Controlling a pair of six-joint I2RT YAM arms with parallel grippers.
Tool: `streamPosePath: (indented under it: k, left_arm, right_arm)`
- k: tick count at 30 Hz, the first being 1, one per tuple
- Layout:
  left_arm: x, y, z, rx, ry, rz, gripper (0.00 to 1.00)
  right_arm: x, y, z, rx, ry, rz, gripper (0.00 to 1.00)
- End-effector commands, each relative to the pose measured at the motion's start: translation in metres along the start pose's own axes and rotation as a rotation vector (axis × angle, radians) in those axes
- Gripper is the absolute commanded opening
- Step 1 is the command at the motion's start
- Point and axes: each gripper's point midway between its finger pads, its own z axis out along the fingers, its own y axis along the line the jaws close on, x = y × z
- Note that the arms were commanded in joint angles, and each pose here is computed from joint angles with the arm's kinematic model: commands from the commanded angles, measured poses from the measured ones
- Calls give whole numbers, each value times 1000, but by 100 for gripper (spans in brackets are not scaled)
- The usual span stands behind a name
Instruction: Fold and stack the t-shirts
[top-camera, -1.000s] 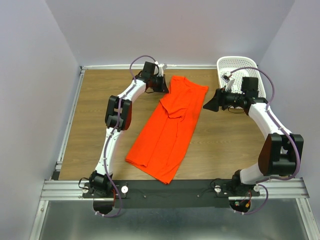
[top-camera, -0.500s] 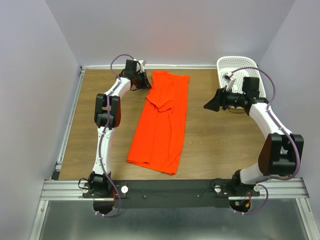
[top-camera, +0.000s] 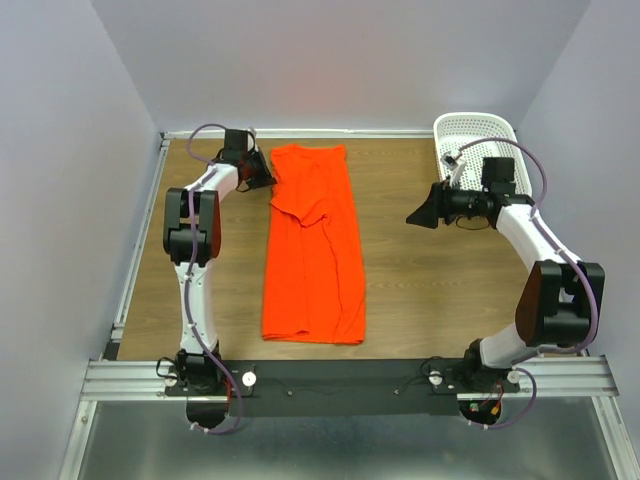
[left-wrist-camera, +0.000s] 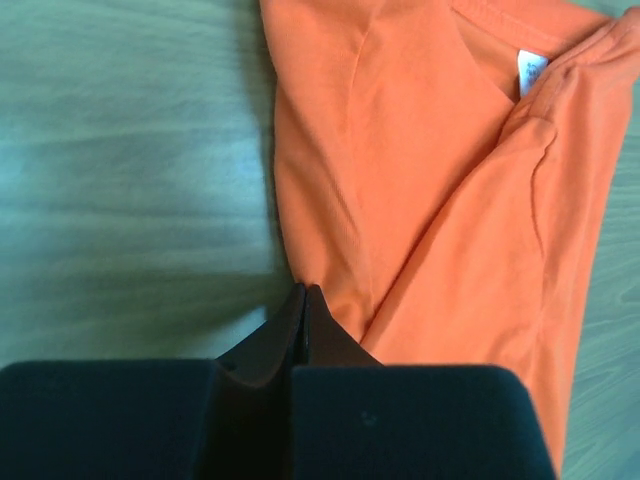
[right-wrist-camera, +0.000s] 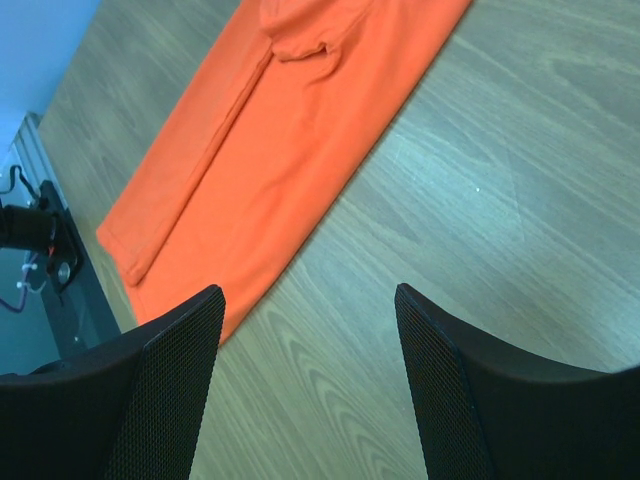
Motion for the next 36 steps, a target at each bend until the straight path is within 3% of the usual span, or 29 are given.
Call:
streamPosePath:
  k: [1,5,6,8,9,10,12,14,17,18,19,22,23,24,26,29,30,32,33,36]
  left_arm:
    - [-45,-6,-35,-37,-157,-72,0]
    - [-52,3,-44,-78,-180,-94,0]
    - [-49,5,-45,-78,-173,-102,5]
    - [-57,-3,-55,-58,-199,-77,25]
    - [-64,-10,-67,-49,-222,-61,45]
    - [-67,-13,-74,-46,-229,-45,57]
    - [-75,-21,-90,-46,-250,-4,72]
    - [-84,-30,-116,-62,-283,53,75]
    - [-89,-42,-165,-88,-358,128,75]
    - [-64,-30,-168,-119,-337,130,75]
    - [-88,-59,-224,-87,-519,194,75]
    - [-63,-100,-317,1,-757,280,77]
    - [-50,-106,-339,43,-811,288,82]
    - [-28,-109,-374,107,-910,299,98]
    - [2,-106,-393,175,-930,248,99]
    - [65,-95,-378,255,-730,88,98]
    - [98,-87,-355,268,-574,-9,89]
    - [133,-82,-334,300,-411,-108,77]
    - [160,-71,-315,294,-302,-200,57]
    - [210,-59,-299,266,-112,-295,47]
  right_arm:
    - [5,6,-2,-44,21,-18,76]
    - [9,6,-3,-46,36,-35,76]
    - [10,7,-2,-52,43,-40,76]
    - [17,14,2,-85,79,-106,77]
    - [20,15,4,-88,95,-133,77]
    - [23,16,5,-90,111,-155,77]
    - [33,31,17,-125,157,-246,79]
    - [44,45,29,-147,211,-358,83]
    - [58,71,43,-164,277,-611,100]
    - [63,76,46,-165,289,-683,100]
    - [67,83,45,-159,269,-791,100]
    - [75,116,40,-299,111,-1133,100]
    - [95,115,41,-346,92,-1233,100]
    - [100,123,39,-393,63,-1272,100]
    - [122,141,40,-522,59,-1332,98]
    - [157,140,46,-573,235,-1439,93]
    - [182,144,48,-612,310,-1479,92]
    - [199,157,55,-637,329,-1513,91]
    - [206,158,58,-635,349,-1521,90]
    - [225,163,62,-639,413,-1540,86]
